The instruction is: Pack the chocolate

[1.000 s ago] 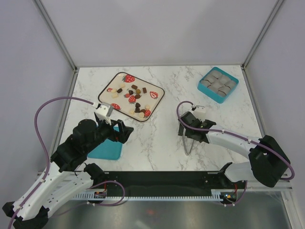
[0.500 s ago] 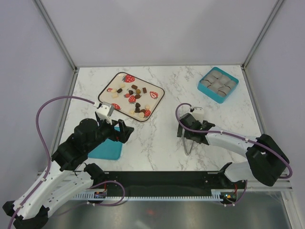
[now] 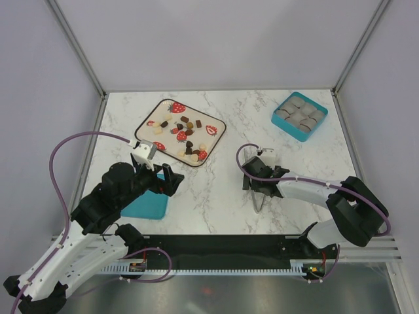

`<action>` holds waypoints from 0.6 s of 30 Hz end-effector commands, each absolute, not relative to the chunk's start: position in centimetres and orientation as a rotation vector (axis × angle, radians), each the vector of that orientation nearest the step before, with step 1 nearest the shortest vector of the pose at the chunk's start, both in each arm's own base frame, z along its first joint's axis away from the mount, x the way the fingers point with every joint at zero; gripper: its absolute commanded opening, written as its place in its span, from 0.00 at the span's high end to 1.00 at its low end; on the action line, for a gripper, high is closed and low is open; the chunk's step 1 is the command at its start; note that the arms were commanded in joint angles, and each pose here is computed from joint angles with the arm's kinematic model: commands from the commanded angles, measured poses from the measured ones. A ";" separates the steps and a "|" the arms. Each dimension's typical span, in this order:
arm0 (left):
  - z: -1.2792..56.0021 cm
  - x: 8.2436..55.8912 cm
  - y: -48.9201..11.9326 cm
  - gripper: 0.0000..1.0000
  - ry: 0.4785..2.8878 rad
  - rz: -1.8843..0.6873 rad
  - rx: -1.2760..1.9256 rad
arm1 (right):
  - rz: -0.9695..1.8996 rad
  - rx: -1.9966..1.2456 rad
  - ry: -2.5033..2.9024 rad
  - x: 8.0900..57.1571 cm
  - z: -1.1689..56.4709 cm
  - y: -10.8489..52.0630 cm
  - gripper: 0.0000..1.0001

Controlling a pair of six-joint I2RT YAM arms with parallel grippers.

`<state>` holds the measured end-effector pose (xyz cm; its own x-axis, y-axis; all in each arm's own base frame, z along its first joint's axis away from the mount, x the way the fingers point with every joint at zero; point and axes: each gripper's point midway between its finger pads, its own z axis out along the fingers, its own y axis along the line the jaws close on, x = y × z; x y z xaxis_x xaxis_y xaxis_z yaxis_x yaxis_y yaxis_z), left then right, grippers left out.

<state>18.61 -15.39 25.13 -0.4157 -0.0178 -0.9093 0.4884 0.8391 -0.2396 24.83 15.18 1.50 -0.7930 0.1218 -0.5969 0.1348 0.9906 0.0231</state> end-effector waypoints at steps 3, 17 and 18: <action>25.7 18.9 -15.3 0.00 1.899 -0.566 0.366 | -0.023 0.157 2.496 24.7 0.9 15.0 0.13; 26.6 19.1 -14.1 0.00 1.865 -0.522 0.321 | 0.081 0.001 2.486 24.9 4.4 16.6 0.33; 26.6 19.1 -14.0 0.00 1.863 -0.518 0.318 | 0.083 -0.020 2.480 24.9 4.9 16.6 0.35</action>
<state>18.67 -14.80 25.60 -0.3944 -0.0342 -0.9183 0.4717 0.8501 -0.2342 24.27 15.68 1.99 -0.8114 0.0347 -0.5835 0.0237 0.9994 0.0266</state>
